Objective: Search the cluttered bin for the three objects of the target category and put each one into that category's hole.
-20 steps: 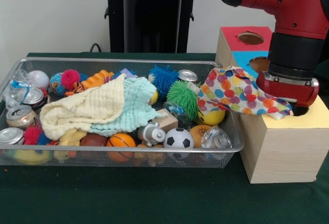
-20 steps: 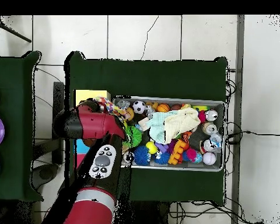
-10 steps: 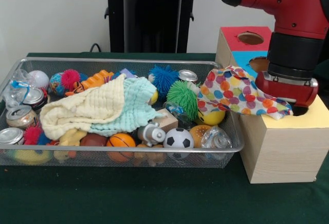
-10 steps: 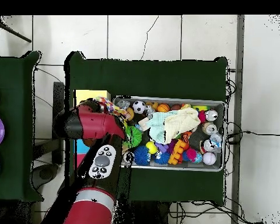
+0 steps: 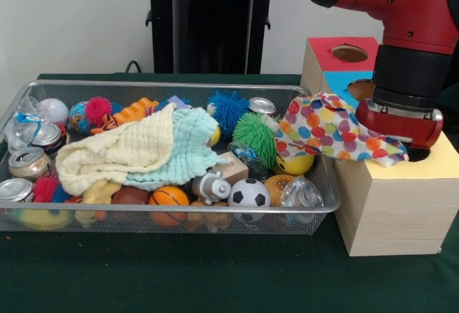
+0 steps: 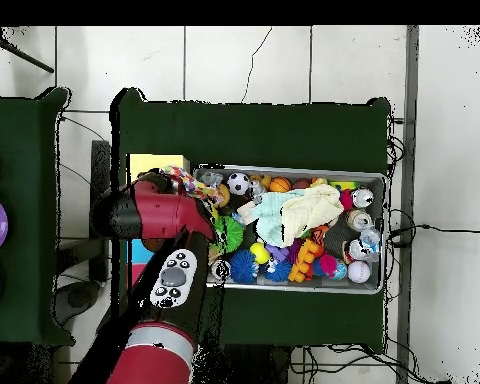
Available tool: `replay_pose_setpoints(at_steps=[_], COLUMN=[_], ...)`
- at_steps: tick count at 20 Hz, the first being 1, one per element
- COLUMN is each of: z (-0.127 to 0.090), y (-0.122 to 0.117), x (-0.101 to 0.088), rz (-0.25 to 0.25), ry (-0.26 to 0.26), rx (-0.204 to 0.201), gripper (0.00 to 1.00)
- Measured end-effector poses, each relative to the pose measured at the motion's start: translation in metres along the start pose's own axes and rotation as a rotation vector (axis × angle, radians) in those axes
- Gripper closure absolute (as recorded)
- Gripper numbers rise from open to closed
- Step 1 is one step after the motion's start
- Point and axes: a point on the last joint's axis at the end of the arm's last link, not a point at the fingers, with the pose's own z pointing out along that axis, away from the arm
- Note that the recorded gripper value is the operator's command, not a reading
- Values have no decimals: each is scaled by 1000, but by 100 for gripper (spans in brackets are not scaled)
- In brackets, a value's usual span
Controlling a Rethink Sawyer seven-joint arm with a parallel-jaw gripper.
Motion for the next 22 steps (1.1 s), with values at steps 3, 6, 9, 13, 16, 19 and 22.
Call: replay_pose_setpoints(at_steps=[3,6,9,13,16,19,22], z=[-1,-3,-6,-13,-21,-30,-40], y=[-1,-2,-3,-5,-5,-6,-6], x=[0,0,1,1,-1,-2,-4], rz=[5,18,31,46,49,52,56], ry=[2,9,18,31,38,52,69], rx=[-3,-14,-25,-38,-42,-44,-48], gripper=[100,100,100,100,100,100,100])
